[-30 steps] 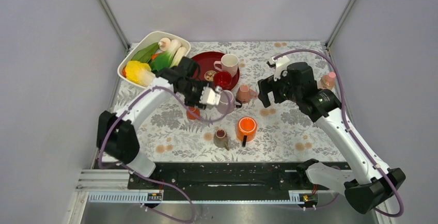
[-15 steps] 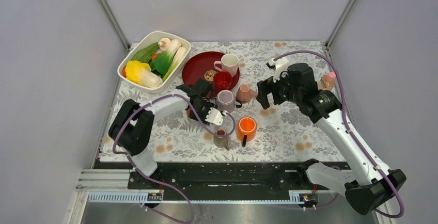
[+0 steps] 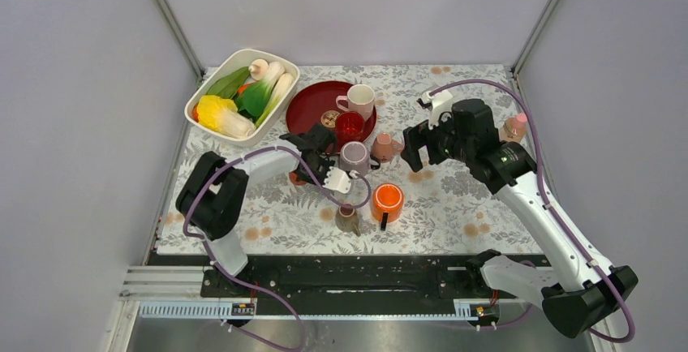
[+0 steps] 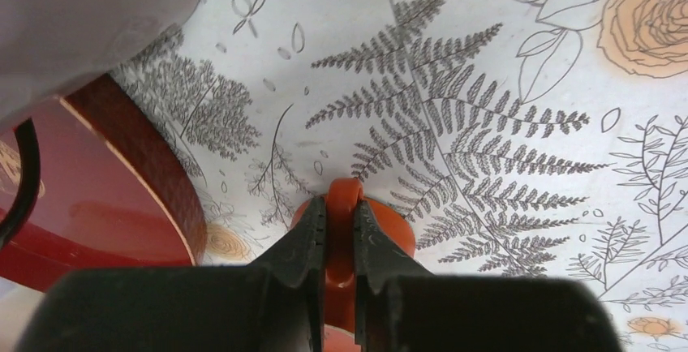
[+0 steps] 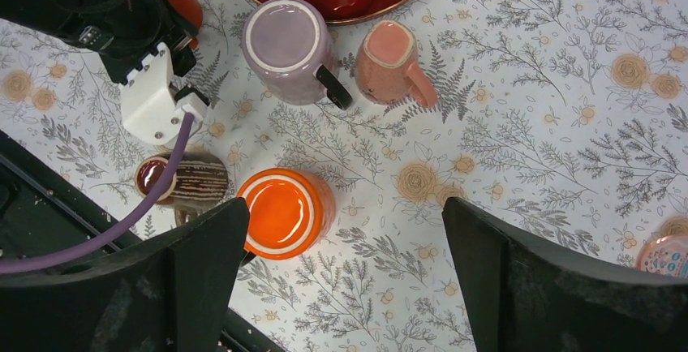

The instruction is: Turn the mug right side up

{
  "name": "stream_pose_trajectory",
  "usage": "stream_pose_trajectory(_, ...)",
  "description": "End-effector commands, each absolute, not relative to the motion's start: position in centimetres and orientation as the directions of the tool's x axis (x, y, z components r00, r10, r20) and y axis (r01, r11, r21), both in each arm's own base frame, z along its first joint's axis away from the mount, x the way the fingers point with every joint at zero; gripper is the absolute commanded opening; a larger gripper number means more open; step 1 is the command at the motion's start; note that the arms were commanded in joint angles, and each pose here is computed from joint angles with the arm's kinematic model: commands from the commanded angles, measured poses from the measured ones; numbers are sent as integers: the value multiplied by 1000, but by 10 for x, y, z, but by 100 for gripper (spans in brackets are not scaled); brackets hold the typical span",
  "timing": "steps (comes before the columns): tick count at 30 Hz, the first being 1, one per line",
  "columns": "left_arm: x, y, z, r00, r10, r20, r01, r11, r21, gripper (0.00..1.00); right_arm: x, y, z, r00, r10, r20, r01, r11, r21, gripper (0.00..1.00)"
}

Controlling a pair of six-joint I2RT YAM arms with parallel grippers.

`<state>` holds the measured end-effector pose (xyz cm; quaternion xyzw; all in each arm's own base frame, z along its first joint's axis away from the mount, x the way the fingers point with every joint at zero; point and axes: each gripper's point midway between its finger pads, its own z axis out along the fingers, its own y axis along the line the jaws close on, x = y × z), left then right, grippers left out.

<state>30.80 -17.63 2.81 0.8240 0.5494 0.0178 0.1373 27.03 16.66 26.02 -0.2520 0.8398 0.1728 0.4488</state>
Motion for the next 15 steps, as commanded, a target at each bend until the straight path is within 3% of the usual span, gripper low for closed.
stream_pose_trajectory(1, 330, -177, 69, 251, 947, -201, 931, -179, 319, 0, 267, 172, 274, -433, -240, -869, -598, 798, 78, 99)
stream_pose_trajectory(5, 334, -173, 139, 95, 899, -429, 928, 76, 365, 0, 264, 178, 288, -411, -205, -888, -614, 782, 103, 100)
stream_pose_trajectory(8, 333, -172, 213, -10, 741, -671, 888, 315, 335, 0, 258, 196, 307, -416, -140, -899, -643, 744, 182, 99)
stream_pose_trajectory(11, 320, -171, 291, -79, 452, -889, 871, 465, 159, 0, 232, 250, 337, -332, -92, -939, -794, 564, 226, 100)
stream_pose_trajectory(15, 301, -166, 353, -120, 236, -964, 837, 546, 29, 0, 204, 324, 374, -313, 34, -949, -913, 265, 311, 99)
